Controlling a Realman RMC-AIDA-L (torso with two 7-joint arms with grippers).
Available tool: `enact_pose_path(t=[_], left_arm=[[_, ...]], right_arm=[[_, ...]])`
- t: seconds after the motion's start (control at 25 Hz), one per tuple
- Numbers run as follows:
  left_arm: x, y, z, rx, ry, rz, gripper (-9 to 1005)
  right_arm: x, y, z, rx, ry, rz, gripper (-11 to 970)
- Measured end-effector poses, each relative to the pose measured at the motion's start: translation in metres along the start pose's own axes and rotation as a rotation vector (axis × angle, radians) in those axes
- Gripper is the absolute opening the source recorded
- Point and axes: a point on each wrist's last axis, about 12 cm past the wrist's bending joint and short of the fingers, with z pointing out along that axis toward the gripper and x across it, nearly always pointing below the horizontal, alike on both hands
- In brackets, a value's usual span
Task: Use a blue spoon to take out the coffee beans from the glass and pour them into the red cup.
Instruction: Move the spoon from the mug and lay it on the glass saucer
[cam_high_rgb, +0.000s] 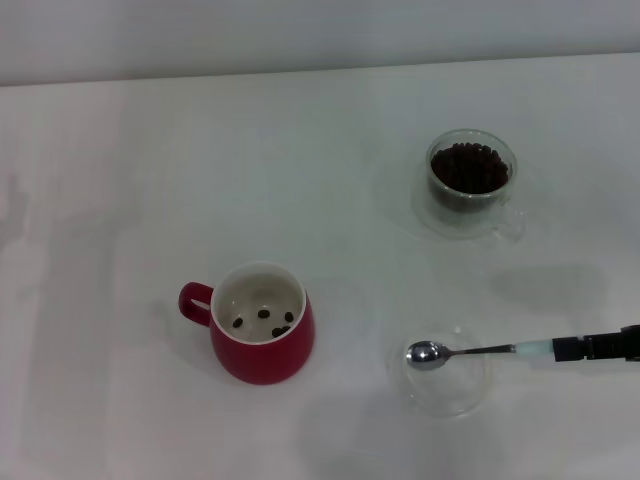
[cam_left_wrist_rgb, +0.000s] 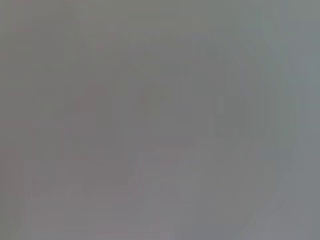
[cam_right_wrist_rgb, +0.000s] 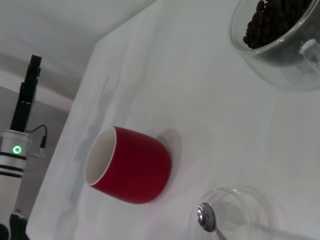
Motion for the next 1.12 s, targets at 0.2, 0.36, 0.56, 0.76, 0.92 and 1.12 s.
enact_pose_path(t=[0.2, 0.36, 0.56, 0.76, 0.92, 1.12], left_arm=[[0.000, 0.000, 0.000, -0.001, 0.000, 0.000, 788], [0.000, 0.000, 0.000, 0.000, 0.000, 0.001, 788], [0.000, 0.000, 0.000, -0.001, 0.000, 0.000, 787], [0.000, 0.000, 0.000, -0.001, -0.001, 0.000, 787], [0.000, 0.001, 0.000, -0.002, -0.001, 0.003, 787], [0.000, 0.001, 0.000, -0.002, -0.001, 0.004, 788]], right_arm=[[0.001, 0.000, 0.006, -0.015, 0.008, 0.013, 203], [0.001, -0.003, 0.009, 0.000, 0.010, 0.028, 205], [0.000, -0.004, 0.010, 0.008, 0.010, 0.028, 209], [0.000, -0.004, 0.010, 0.015, 0.016, 0.036, 212], [0.001, -0.004, 0.011, 0.016, 0.019, 0.038, 214], [0.000, -0.004, 0.012, 0.009, 0.019, 0.032, 218]])
